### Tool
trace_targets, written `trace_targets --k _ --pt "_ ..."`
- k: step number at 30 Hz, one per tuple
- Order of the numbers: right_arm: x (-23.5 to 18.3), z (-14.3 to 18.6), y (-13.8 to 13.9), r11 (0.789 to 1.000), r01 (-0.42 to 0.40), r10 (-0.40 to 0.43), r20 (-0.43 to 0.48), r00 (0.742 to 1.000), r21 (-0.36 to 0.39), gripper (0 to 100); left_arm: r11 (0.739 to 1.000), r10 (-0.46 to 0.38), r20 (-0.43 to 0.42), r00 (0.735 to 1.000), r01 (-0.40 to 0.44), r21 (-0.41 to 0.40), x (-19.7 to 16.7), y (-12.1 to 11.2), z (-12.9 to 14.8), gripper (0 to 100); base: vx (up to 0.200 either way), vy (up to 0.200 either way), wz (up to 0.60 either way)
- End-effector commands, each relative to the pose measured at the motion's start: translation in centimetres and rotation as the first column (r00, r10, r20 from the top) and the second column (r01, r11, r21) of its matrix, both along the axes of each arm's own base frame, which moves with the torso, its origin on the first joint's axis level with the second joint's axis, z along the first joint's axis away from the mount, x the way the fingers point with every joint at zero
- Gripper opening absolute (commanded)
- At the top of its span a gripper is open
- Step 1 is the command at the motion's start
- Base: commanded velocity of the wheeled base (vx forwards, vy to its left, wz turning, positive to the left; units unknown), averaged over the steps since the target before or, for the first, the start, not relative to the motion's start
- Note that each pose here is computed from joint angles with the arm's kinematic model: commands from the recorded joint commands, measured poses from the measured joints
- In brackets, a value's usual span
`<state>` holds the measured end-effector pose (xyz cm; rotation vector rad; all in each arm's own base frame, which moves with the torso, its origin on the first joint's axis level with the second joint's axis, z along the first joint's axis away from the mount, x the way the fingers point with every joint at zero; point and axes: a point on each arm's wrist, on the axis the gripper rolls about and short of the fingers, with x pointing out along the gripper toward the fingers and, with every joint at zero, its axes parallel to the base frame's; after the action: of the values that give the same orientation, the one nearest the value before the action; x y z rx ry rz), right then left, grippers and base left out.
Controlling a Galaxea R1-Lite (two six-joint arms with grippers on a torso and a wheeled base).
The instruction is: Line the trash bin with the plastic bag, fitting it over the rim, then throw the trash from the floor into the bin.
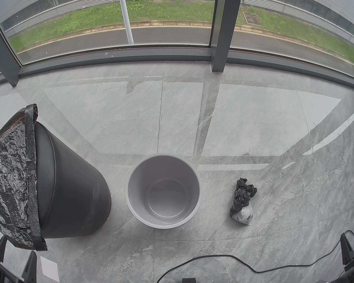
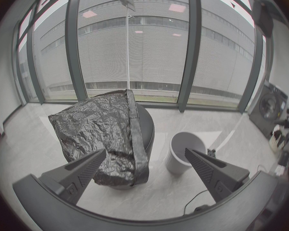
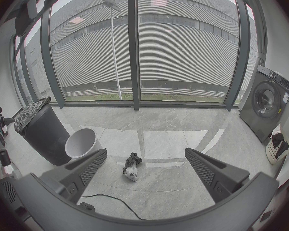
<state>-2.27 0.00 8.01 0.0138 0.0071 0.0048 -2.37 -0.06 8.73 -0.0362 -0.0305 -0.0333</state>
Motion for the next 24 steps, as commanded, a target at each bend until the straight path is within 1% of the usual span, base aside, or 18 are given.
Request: trace_targets --k 1,3,4,5,6,7,9,11,12,13,14,16,17,18,19,21,22,24 --pt "0.0 -0.4 0.0 1.000 -0.006 0.006 0.007 1.000 -0.009 100 0.953 -0.090 0.113 0.990 0.119 -0.279 -0.9 0.2 12.5 100 0.000 0.000 0.00" --pt "-0.4 1.0 0.0 1.000 -0.024 0.023 0.064 0.998 0.019 100 0.962 -0.103 0.075 0.992 0.118 -0.246 -0.6 0.2 13.7 100 0.000 0.000 0.00" --pt "-1.2 3.9 0.0 0.997 -0.042 0.033 0.144 0.989 0.063 100 0.968 -0.105 0.056 0.993 0.115 -0.224 -0.3 0.2 13.9 100 0.000 0.000 0.00" --pt "-1.9 8.1 0.0 0.984 -0.085 0.052 0.202 0.978 0.159 100 0.974 -0.109 0.046 0.993 0.115 -0.193 -0.1 0.1 13.9 100 0.000 0.000 0.00" --pt "-1.9 8.5 0.0 0.981 -0.090 0.055 0.204 0.977 0.169 100 0.975 -0.108 0.044 0.993 0.115 -0.190 0.0 0.1 13.9 100 0.000 0.000 0.00" --pt "-1.6 11.5 -0.1 0.966 -0.102 0.062 0.170 0.983 0.239 100 0.979 -0.120 0.027 0.992 0.123 -0.166 0.4 0.1 14.0 100 0.000 0.000 0.00" --pt "-0.4 14.7 0.0 0.974 -0.085 0.067 0.089 0.994 0.210 100 0.981 -0.121 -0.045 0.992 0.112 -0.158 2.2 -0.1 14.2 100 0.000 0.000 0.00" --pt "1.3 15.4 0.0 0.983 -0.070 0.064 0.035 0.997 0.169 100 0.986 -0.094 -0.091 0.991 0.081 -0.144 4.0 -0.2 14.4 100 0.000 0.000 0.00" --pt "1.3 15.4 0.0 0.983 -0.070 0.064 0.035 0.997 0.169 100 0.986 -0.094 -0.091 0.991 0.081 -0.144 4.0 -0.2 14.4 100 0.000 0.000 0.00" --pt "2.7 15.8 0.1 0.987 -0.064 0.062 0.018 0.998 0.148 100 0.993 -0.035 -0.113 0.993 0.022 -0.115 5.8 -0.2 14.7 100 0.000 0.000 0.00" --pt "5.7 17.7 0.2 0.985 -0.079 0.066 0.090 0.994 0.152 100 0.992 0.114 -0.124 0.986 -0.119 -0.031 10.6 -0.1 15.6 100 0.000 0.000 0.00" --pt "8.3 19.2 0.3 0.984 -0.081 0.056 0.157 0.986 0.157 100 0.978 0.211 -0.100 0.972 -0.210 0.017 14.4 -0.3 16.2 100 0.000 0.000 0.00" --pt "10.2 20.3 0.3 0.985 -0.063 0.030 0.203 0.979 0.158 100 0.959 0.278 -0.063 0.959 -0.273 0.070 17.2 -0.7 16.9 100 0.000 0.000 0.00" --pt "10.2 20.3 0.3 0.985 -0.063 0.030 0.203 0.979 0.158 100 0.959 0.278 -0.063 0.959 -0.273 0.070 17.2 -0.7 16.9 100 0.000 0.000 0.00" --pt "12.3 21.3 0.4 0.985 -0.020 -0.020 0.228 0.974 0.171 100 0.917 0.370 -0.021 0.929 -0.362 0.168 20.3 -1.8 17.3 100 0.000 0.000 0.00" --pt "14.4 21.3 0.6 0.982 -0.006 -0.030 0.191 0.981 0.187 100 0.886 0.410 0.013 0.912 -0.402 0.230 22.5 -2.8 17.3 100 0.000 0.000 0.00" --pt "14.8 21.2 0.7 0.981 -0.010 -0.026 0.181 0.983 0.192 100 0.885 0.408 0.020 0.913 -0.401 0.236 23.0 -3.0 17.2 100 0.000 0.000 0.00" --pt "16.8 20.4 1.5 0.960 -0.046 0.011 0.126 0.992 0.277 100 0.897 0.369 0.022 0.929 -0.362 0.255 25.7 -4.6 16.9 100 0.000 0.000 0.00"
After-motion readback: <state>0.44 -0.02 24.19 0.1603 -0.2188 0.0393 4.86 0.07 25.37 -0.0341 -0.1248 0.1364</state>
